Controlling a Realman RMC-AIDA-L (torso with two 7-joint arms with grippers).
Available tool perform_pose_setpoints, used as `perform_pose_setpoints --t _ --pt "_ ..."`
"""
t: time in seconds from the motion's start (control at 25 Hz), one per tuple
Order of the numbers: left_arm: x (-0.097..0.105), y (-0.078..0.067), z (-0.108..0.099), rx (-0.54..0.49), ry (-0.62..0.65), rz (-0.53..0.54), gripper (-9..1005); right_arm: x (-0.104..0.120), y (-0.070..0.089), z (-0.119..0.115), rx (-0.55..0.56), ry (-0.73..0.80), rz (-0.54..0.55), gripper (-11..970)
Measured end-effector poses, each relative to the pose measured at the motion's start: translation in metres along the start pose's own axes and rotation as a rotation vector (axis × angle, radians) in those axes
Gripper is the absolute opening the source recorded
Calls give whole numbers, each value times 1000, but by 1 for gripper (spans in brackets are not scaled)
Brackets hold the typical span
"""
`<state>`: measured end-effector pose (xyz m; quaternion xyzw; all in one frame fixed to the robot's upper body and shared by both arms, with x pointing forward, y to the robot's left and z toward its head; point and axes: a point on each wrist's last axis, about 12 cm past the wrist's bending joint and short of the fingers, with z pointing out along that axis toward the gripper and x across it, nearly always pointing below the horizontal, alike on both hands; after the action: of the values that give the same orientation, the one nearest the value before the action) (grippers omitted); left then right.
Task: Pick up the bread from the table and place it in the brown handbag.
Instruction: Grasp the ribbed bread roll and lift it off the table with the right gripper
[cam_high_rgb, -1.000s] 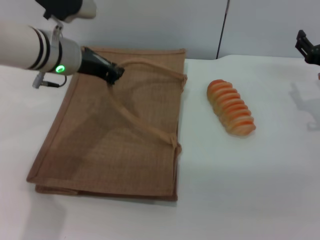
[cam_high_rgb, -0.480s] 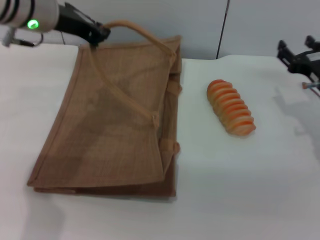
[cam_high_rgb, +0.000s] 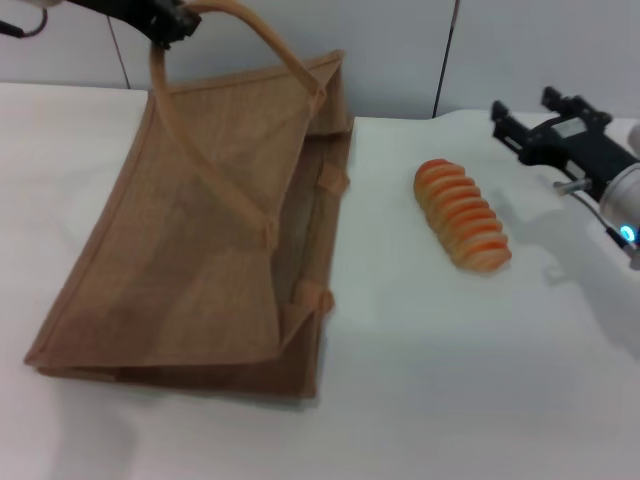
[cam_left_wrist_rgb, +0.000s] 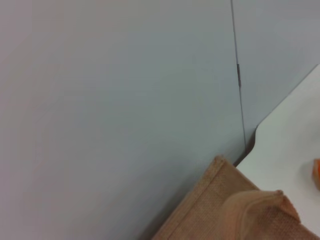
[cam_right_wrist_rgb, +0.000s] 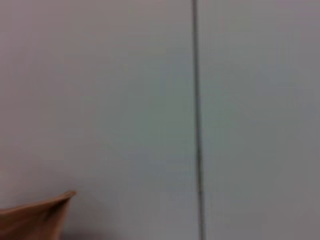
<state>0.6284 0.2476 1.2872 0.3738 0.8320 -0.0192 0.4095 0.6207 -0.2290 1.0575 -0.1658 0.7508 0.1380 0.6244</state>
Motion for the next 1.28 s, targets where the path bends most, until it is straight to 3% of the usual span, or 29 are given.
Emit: perform_pose_setpoints --t 0.68,1.04,1.28 --pt "-39 0 -30 -52 -27 113 125 -8 31 14 -86 122 -81 741" --pt "-54 -2 -36 -62 -54 146 125 -36 42 0 -35 115 -83 745" --pt "-58 -5 -40 -66 -62 164 125 -41 46 -2 23 193 -63 747"
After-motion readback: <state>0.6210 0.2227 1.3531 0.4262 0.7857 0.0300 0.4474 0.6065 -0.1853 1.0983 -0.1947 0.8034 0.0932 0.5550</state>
